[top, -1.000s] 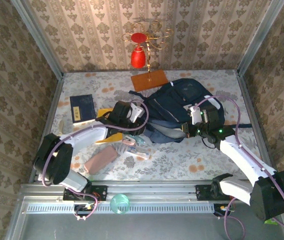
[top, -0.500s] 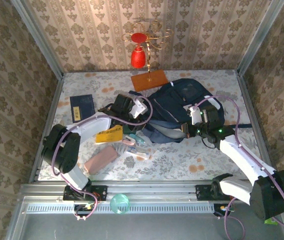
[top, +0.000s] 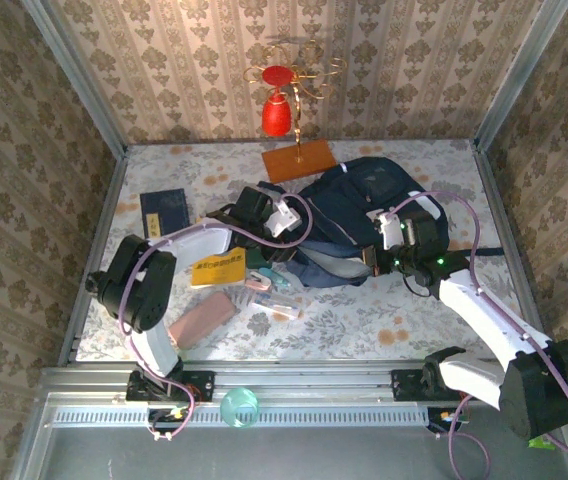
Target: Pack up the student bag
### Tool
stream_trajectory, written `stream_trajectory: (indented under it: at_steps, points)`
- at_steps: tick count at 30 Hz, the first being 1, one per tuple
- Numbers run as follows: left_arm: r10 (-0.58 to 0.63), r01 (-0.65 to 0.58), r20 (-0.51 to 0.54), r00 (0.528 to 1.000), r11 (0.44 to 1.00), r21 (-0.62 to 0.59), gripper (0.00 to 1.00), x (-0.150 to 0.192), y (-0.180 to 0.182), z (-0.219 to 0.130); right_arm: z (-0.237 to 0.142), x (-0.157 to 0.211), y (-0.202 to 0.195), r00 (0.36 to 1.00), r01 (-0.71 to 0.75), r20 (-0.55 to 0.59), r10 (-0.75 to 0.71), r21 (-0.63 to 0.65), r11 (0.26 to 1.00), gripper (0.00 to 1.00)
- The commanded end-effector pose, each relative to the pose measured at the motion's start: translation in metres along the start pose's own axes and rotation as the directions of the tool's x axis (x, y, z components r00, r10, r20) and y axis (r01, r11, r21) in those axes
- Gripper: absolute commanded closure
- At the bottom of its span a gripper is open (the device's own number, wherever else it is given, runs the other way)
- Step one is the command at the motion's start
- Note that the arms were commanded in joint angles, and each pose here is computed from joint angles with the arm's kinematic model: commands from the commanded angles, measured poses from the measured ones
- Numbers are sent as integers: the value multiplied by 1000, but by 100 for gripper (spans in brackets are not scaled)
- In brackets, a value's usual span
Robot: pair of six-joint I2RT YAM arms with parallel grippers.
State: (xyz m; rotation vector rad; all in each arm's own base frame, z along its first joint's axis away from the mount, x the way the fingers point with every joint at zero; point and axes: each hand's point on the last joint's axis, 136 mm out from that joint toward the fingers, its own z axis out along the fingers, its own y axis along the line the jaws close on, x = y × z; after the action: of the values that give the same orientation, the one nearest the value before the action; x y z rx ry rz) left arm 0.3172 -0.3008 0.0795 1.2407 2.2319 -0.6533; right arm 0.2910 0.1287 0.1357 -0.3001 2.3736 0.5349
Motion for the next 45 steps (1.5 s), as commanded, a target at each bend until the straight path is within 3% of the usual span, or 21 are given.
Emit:
stream_trajectory:
  at_steps: [1,6,10,12,20,33,36,39,42,45]
  points:
    - [6,-6,10,1000,1000,5,61,-4,5,8,0,-11,9,999,15,40,-13,-45,999,100]
    - [-12,11,64,998,1000,21,74,-15,5,13,1,-11,7,999,17,39,-16,-38,999,100]
    - [-13,13,76,997,1000,9,94,-13,6,12,0,-11,6,999,18,40,-17,-28,999,100]
    - [-14,14,83,996,1000,-4,99,-12,8,7,-1,-11,4,999,19,39,-18,-19,1000,100]
    - [-25,45,203,979,995,-94,100,-27,20,-30,-10,-12,-13,997,7,79,-14,93,996,100]
    - [-67,85,64,996,940,-330,100,-4,67,-32,-21,-16,-25,988,2,151,-24,148,989,100]
    - [-63,74,45,997,948,-309,100,-1,63,-31,-23,-19,-28,986,-11,166,-17,164,986,100]
    - [-76,90,74,994,973,-212,100,-3,44,-31,-21,-22,-25,985,-13,170,-12,144,989,100]
    - [-100,113,142,985,989,-93,100,-12,16,-34,-13,-23,-5,989,26,144,-31,37,999,86]
    - [-97,103,174,980,994,-30,100,-20,-8,-33,-6,-19,25,986,137,102,-132,-43,990,62]
